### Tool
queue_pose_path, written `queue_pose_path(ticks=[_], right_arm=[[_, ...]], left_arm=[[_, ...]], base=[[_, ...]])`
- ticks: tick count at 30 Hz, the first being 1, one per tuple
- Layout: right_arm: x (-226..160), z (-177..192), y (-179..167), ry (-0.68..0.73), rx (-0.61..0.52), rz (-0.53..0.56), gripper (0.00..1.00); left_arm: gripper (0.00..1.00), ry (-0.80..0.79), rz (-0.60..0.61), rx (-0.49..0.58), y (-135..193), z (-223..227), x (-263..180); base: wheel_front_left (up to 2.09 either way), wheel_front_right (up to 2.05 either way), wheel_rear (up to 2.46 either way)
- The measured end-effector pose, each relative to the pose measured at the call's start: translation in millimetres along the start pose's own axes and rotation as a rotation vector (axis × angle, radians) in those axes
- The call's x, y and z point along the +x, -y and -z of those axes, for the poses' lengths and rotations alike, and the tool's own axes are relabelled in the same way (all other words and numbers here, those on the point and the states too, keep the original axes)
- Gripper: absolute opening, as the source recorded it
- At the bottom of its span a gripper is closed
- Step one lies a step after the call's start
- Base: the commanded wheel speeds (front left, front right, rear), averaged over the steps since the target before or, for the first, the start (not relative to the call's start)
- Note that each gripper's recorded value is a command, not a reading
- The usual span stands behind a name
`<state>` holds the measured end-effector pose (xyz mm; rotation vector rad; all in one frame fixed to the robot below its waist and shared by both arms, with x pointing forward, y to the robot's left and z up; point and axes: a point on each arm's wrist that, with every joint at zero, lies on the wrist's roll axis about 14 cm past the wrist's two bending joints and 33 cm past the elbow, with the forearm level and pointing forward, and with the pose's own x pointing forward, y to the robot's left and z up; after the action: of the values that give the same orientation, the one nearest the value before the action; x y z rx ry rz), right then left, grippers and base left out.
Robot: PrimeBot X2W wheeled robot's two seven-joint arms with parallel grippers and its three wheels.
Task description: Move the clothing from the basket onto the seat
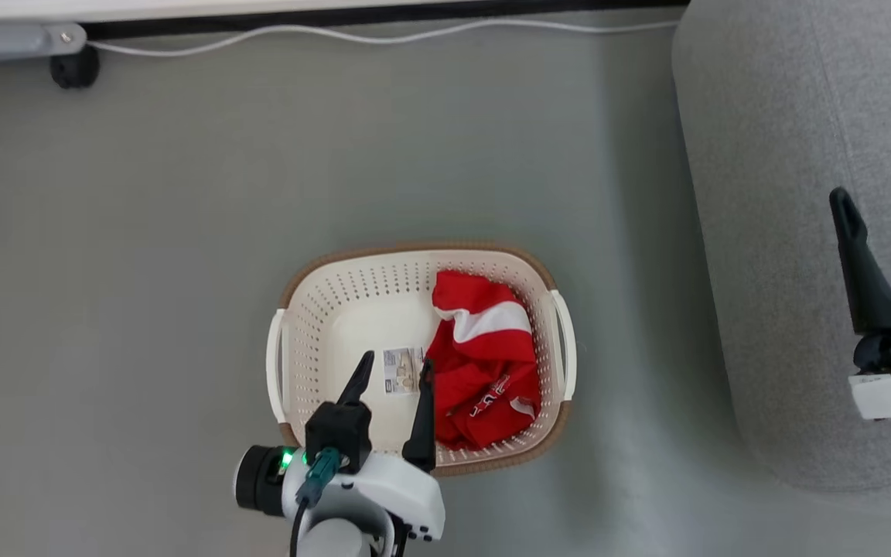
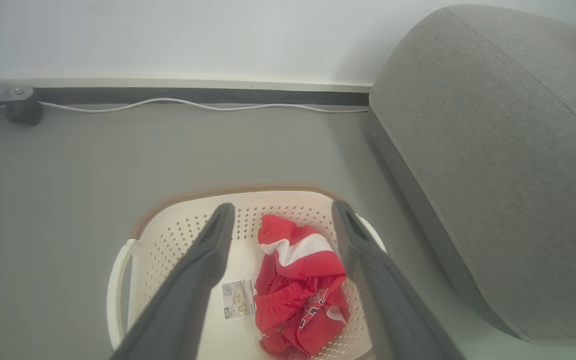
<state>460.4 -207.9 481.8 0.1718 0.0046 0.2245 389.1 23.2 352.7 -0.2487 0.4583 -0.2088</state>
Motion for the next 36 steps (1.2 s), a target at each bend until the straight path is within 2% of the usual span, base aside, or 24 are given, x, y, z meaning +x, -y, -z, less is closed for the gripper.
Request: queue_pose_path(ticks=[12, 21, 25, 36], right_arm=[[41, 29, 21, -0.032, -0.004, -0.022, 1.00], [63, 55, 28, -0.052, -0.008, -0.043, 1.00], [70, 68, 31, -0.065, -0.008, -0.048, 1.00], [76, 101, 43, -0.116, -0.011, -0.032, 1.00]], left_arm=[[1.00, -0.205, 0.070, -0.040, 12, 63, 65], [1.00, -0.342, 0.059, -0.097, 4, 114, 110], [1.00, -0.411, 0.065, -0.097, 3, 143, 122], [1.00, -0.557, 0.102, -0.183, 15, 200, 149]], base=[[0.00, 0.00, 0.00], [0.00, 0.00, 0.00], [0.00, 0.00, 0.00], [0.00, 0.00, 0.00]])
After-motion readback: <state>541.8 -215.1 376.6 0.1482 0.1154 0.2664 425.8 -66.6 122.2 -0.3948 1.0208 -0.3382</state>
